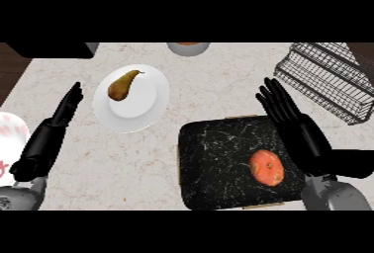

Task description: Pick the squash from the tray and place it in the tiered basket

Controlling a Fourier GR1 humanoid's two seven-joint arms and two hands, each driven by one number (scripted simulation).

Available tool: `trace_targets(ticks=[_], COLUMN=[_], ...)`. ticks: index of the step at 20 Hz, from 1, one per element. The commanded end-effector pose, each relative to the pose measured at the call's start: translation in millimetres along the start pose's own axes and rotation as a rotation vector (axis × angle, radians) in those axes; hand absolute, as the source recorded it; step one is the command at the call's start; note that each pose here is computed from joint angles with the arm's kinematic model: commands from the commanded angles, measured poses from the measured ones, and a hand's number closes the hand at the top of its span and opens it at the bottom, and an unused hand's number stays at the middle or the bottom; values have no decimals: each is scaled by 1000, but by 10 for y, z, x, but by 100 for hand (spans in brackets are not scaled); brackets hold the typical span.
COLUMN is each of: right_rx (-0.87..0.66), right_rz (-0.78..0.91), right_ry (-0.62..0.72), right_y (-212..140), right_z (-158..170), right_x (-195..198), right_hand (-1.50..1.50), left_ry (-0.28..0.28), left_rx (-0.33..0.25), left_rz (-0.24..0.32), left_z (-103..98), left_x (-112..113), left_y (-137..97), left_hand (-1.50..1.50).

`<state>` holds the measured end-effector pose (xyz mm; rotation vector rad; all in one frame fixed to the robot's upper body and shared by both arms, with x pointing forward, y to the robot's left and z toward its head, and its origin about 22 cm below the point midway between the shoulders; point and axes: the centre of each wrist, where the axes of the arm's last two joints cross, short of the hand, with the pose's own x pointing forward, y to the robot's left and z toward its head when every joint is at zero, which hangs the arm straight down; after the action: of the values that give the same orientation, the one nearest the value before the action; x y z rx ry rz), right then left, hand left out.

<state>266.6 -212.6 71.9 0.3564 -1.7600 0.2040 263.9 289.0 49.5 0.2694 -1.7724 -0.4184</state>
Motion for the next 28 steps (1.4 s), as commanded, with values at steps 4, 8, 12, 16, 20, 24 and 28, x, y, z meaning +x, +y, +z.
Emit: trace_targets(ticks=[4, 8, 12, 16, 20, 24, 28], right_rx=[58, -266, -485, -393, -136, 64, 147], right_rz=[-73, 387, 321, 378, 559, 757, 832], right_ry=[41, 348, 343, 334, 479, 571, 648], right_y=[-604, -1162, -1239, -1328, -1380, -1232, -1070], right_z=[101, 506, 744, 717, 675, 455, 224], right_x=[79, 79, -54, 306, 712, 1155, 1383], right_hand=[150, 150, -150, -150, -150, -150, -150], left_ry=[150, 243, 279, 291, 273, 279, 264], left_rx=[156, 180, 193, 161, 172, 182, 163], left_rz=[-48, -30, -7, -13, 0, -16, -21], left_z=[-67, 76, -11, -32, -79, -130, -134], left_x=[-152, -265, -276, -381, -281, -267, -205], left_y=[183, 171, 57, 24, 37, 100, -45], left_hand=[0, 0, 0, 0, 0, 0, 0])
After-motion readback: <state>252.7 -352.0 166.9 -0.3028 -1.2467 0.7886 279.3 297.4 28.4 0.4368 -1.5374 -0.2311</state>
